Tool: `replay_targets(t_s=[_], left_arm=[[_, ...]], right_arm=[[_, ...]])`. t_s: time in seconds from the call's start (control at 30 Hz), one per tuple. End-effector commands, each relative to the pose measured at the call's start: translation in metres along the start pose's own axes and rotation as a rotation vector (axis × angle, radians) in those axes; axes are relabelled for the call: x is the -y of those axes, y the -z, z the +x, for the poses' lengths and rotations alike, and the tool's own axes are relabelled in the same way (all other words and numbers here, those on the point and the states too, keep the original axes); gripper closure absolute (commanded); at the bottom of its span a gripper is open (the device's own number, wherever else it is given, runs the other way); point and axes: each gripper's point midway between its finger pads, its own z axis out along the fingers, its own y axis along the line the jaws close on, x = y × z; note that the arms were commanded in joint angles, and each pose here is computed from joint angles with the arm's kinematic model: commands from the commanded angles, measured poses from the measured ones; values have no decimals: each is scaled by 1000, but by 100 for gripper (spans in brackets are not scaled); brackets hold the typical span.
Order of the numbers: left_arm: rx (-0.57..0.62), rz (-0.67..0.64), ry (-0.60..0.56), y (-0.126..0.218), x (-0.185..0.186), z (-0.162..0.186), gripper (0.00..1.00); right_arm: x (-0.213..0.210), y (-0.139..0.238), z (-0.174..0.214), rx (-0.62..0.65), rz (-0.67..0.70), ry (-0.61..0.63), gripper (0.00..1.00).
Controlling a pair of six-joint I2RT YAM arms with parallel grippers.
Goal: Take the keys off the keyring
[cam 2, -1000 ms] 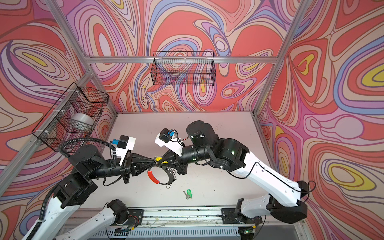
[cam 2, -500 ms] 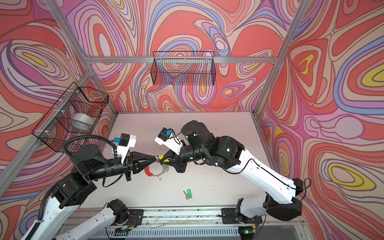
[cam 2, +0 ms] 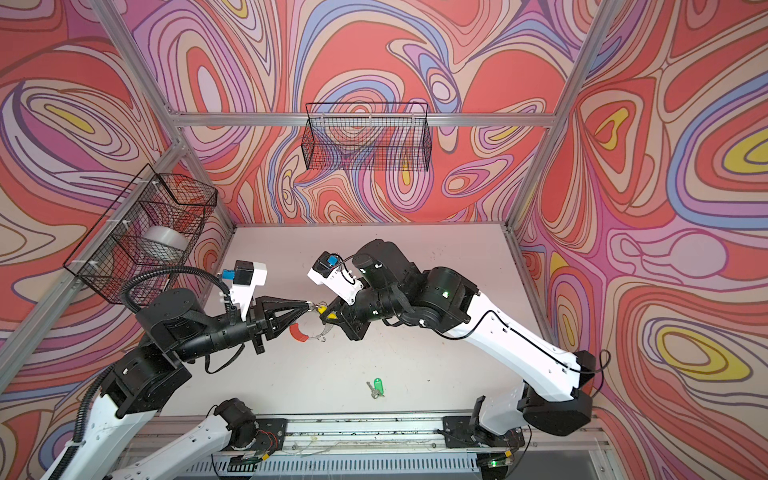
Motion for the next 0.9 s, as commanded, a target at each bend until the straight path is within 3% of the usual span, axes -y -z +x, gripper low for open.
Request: replay_targets(t_s=[0.0,0.47,0.87], left_arm=[[110,-1,-11,8,8,-30,100],[112,25,48,-7,1,-24,100],[110,13,47,-7,-2,-21,100]], right_arm=[[-2,-3,8,-38,-11,-21,100],[-13,-37,-8,12,-123,8,100],[-16,-50,7,-27,-169,-9,100]])
